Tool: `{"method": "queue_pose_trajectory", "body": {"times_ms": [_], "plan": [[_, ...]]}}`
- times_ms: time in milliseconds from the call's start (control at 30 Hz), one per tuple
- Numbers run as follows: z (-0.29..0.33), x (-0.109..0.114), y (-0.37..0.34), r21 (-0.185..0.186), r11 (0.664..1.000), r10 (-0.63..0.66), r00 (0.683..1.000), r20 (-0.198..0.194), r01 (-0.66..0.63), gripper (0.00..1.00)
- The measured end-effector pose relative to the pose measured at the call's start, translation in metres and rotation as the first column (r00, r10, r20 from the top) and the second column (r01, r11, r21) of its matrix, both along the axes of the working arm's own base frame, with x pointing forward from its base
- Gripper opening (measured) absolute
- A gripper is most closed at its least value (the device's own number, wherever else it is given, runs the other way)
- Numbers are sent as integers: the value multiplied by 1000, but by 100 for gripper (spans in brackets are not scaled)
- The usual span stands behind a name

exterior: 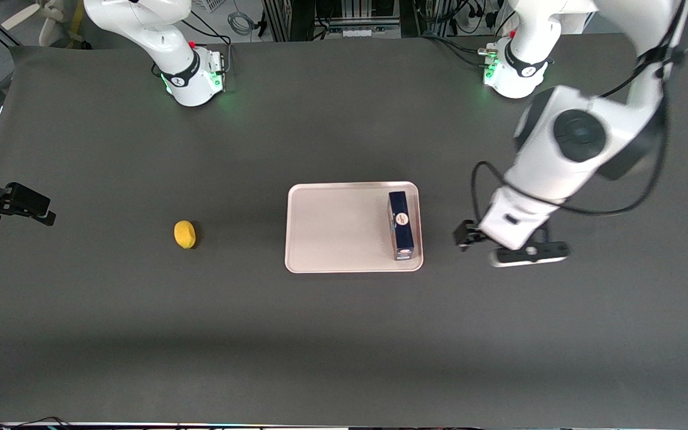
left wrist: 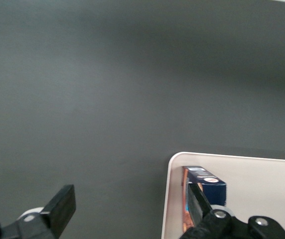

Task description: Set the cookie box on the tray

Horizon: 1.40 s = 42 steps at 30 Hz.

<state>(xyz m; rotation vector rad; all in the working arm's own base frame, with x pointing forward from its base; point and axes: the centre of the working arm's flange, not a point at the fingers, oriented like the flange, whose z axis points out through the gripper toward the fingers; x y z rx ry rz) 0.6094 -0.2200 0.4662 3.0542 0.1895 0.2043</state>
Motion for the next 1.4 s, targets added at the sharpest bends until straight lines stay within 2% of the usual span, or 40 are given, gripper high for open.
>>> {"method": "queue_pose_trajectory", "body": {"times_ms": [200,433,633,900,1100,1400], "plan": [[48,-2,68,29,999,46,999,6,-46,100],[86,-10,142,82,996,33,999,-33,-30,100],[104,-16,190,100,995,8,999,-52,-2,100],[127,-34,216,79,997,1,998,-68,4,100],[147,-49,217,80,997,7,998,-65,-1,100],[147,-53,220,81,996,-35,996,-78,41,100]]}}
